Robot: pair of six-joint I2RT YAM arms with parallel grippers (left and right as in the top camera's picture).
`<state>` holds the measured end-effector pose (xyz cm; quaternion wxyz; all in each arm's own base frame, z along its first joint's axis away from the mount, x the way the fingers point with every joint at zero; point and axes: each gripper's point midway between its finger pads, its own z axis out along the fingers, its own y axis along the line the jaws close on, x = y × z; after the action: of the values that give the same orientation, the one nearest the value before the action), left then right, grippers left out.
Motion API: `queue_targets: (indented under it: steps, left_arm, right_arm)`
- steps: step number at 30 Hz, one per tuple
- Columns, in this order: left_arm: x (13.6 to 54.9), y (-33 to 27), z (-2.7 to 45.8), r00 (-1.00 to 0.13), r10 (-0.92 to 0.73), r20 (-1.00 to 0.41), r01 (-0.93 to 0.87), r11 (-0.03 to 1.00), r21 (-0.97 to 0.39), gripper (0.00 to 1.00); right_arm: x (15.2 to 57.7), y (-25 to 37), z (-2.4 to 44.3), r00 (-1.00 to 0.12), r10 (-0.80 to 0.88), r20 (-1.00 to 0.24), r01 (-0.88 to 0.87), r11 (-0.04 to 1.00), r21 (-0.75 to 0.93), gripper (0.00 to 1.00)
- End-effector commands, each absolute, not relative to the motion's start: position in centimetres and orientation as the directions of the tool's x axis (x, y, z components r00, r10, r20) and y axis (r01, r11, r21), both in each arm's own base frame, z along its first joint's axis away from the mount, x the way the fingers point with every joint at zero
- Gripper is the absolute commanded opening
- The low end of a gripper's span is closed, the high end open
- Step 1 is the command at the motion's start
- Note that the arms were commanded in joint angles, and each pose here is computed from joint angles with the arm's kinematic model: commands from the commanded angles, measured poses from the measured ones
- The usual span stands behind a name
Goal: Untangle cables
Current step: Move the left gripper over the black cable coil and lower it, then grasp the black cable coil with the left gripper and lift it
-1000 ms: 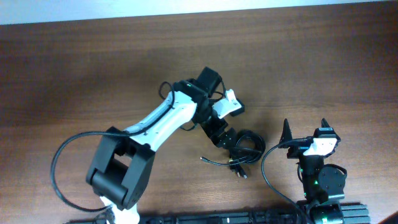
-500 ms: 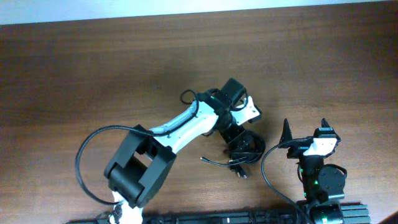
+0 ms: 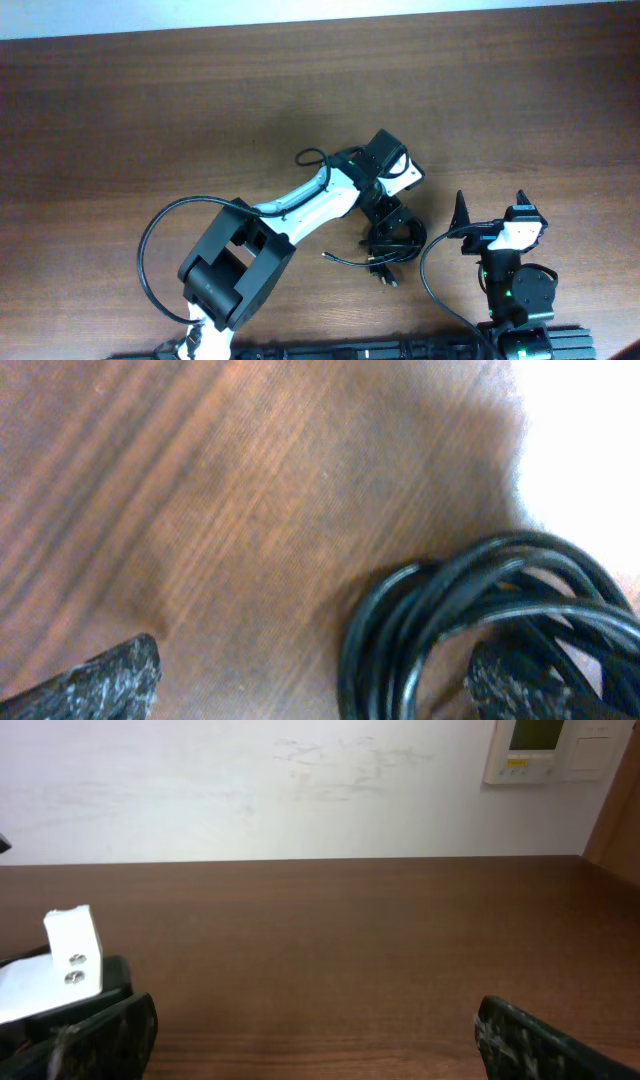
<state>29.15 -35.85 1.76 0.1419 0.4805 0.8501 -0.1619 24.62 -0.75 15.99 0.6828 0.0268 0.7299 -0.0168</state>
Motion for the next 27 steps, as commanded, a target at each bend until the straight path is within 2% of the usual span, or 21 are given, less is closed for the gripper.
queue_targets:
  steps: [1, 16, 20, 27]
  left_arm:
    - [29.1, -35.9, -0.9, -0.509, 0.783, -0.358, 0.858, 0.498, -0.130, 0.99]
    - [30.4, -37.1, -0.8, -0.487, 0.765, -0.422, 0.864, 0.493, -0.106, 0.99]
    - [33.7, -35.9, -2.0, -0.487, 0.761, -0.429, 0.823, 0.565, 0.068, 0.99]
    - [38.4, -34.0, -2.2, -0.519, 0.707, -0.482, 0.700, 0.674, 0.235, 0.99]
  right_arm:
    - [24.6, -1.1, 15.7, -0.071, 0.018, -0.997, 0.079, 0.997, 0.012, 0.99]
    - [24.6, -1.1, 15.7, -0.071, 0.018, -0.997, 0.079, 0.997, 0.012, 0.99]
    - [24.6, -1.1, 15.7, -0.071, 0.018, -0.997, 0.079, 0.997, 0.012, 0.99]
    - [24.6, -1.1, 15.7, -0.071, 0.018, -0.997, 0.079, 0.997, 0.012, 0.99]
